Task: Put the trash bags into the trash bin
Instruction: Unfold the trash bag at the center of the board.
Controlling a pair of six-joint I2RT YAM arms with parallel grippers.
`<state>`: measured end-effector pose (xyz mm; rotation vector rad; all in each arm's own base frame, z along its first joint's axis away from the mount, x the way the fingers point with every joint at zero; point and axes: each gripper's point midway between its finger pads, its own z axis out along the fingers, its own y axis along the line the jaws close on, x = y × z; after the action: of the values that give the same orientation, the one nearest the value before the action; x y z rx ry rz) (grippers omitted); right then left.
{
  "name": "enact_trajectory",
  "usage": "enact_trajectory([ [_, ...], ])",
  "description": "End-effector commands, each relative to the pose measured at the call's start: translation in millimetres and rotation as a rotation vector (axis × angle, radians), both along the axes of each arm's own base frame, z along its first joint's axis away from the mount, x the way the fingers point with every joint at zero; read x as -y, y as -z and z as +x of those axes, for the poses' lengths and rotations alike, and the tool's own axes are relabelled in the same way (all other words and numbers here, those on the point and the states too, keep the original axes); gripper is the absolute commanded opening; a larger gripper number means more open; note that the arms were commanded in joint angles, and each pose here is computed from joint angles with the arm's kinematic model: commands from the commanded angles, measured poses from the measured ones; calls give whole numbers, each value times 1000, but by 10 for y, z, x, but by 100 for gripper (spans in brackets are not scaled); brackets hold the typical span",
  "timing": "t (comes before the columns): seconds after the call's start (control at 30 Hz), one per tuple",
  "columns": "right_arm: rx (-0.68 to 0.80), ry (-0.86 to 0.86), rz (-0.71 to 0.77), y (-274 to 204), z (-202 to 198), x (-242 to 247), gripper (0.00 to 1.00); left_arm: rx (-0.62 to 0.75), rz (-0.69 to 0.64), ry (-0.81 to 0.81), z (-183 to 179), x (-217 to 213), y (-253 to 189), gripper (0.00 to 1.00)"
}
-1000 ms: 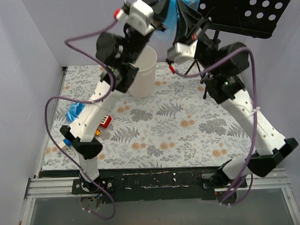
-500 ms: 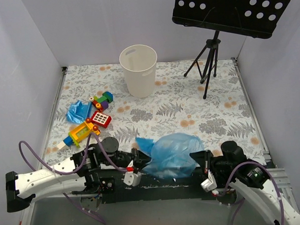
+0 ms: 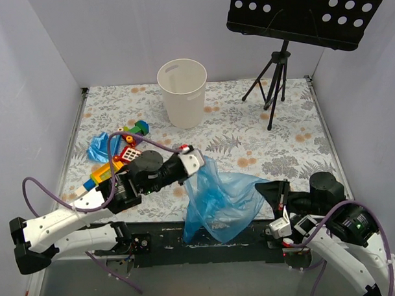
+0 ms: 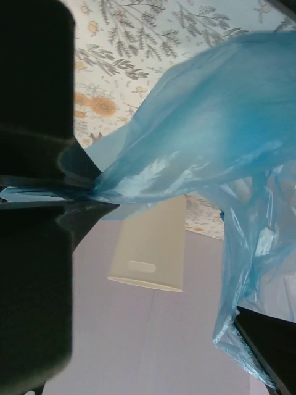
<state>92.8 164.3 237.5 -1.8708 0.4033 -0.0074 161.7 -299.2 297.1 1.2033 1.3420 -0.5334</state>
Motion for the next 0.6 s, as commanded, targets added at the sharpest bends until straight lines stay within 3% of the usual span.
enact_trajectory([
  [0.0,-108,108,-93,59,-38,245,31,-6,-162,-275,492,-297,-582,0],
  [0.03,-117,119,-123,122,-65,304,48,7,-191,-292,567,-290,-705,0],
  [0.07,-121,137,-119,138,-69,339,58,27,-217,-310,647,-288,-825,0],
  [0.1,-113,161,-93,97,-43,352,77,52,-243,-328,720,-286,-946,0],
  [0.13,-98,180,-54,42,-23,356,88,70,-262,-338,777,-263,-1047,0],
  [0.27,-74,225,89,-352,111,277,89,88,-326,-333,875,-128,-1341,0],
  [0.37,-281,330,319,-903,387,70,89,72,-369,-334,909,-59,-1512,0],
  [0.47,-521,363,459,-1309,656,-257,91,70,-390,-366,1004,-7,-1634,0],
  [0.57,-612,414,554,-1436,1007,-491,92,79,-416,-397,1111,49,-1836,0],
])
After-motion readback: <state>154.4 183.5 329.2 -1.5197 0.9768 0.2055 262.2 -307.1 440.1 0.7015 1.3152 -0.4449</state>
